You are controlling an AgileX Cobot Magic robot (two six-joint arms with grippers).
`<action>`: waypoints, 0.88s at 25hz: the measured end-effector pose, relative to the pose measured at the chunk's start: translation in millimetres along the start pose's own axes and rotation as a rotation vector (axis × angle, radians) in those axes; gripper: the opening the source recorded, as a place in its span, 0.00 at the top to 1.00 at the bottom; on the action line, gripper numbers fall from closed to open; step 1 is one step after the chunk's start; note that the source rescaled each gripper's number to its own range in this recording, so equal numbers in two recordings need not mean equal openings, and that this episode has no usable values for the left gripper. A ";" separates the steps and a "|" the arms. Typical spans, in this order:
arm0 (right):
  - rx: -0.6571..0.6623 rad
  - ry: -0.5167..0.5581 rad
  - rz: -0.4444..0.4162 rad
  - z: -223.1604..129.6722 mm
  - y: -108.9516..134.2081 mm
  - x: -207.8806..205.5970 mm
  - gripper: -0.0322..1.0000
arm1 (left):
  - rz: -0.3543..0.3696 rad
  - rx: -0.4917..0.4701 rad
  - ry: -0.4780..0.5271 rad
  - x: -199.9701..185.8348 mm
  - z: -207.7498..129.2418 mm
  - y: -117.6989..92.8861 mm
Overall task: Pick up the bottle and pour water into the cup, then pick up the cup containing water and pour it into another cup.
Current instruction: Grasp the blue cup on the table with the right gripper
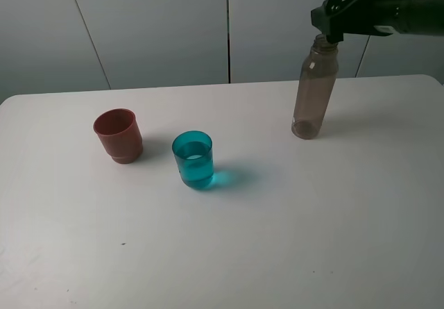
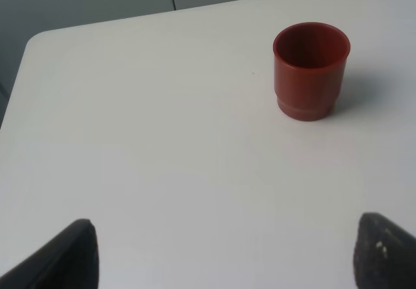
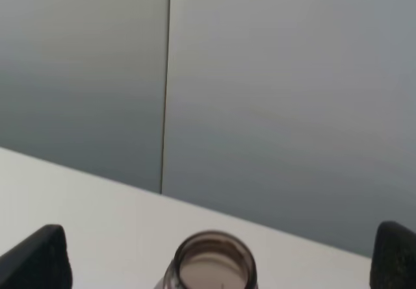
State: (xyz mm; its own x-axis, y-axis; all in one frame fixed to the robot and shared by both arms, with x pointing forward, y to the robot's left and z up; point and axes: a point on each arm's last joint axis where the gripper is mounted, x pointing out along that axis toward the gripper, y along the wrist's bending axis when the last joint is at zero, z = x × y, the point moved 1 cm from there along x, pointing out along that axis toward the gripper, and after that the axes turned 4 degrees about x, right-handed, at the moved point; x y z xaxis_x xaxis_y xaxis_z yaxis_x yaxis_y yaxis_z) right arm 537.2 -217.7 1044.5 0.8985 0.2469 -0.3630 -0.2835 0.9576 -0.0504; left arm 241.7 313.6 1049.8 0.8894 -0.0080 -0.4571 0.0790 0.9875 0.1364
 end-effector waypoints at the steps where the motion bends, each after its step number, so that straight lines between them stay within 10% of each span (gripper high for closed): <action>1: 0.009 0.025 0.005 0.7 1.7 -6.2 0.00 | 0.000 0.000 0.000 0.0 0.0 0.0; 15: -0.047 0.235 0.277 -30.8 79.3 -60.5 0.00 | 0.000 0.000 0.000 0.0 0.0 0.0; 22: -0.091 0.122 0.402 -72.6 107.4 -72.5 0.00 | 0.000 0.000 0.000 0.0 0.0 0.0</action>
State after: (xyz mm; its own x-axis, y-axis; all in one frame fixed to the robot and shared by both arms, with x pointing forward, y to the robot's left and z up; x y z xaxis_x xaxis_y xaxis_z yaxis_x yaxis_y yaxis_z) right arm 417.3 -143.5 997.8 0.6662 0.5730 -0.4774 -0.6361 0.7707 0.0373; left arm 241.7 313.6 1049.8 0.8894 -0.0080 -0.4571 0.0790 0.9875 0.1364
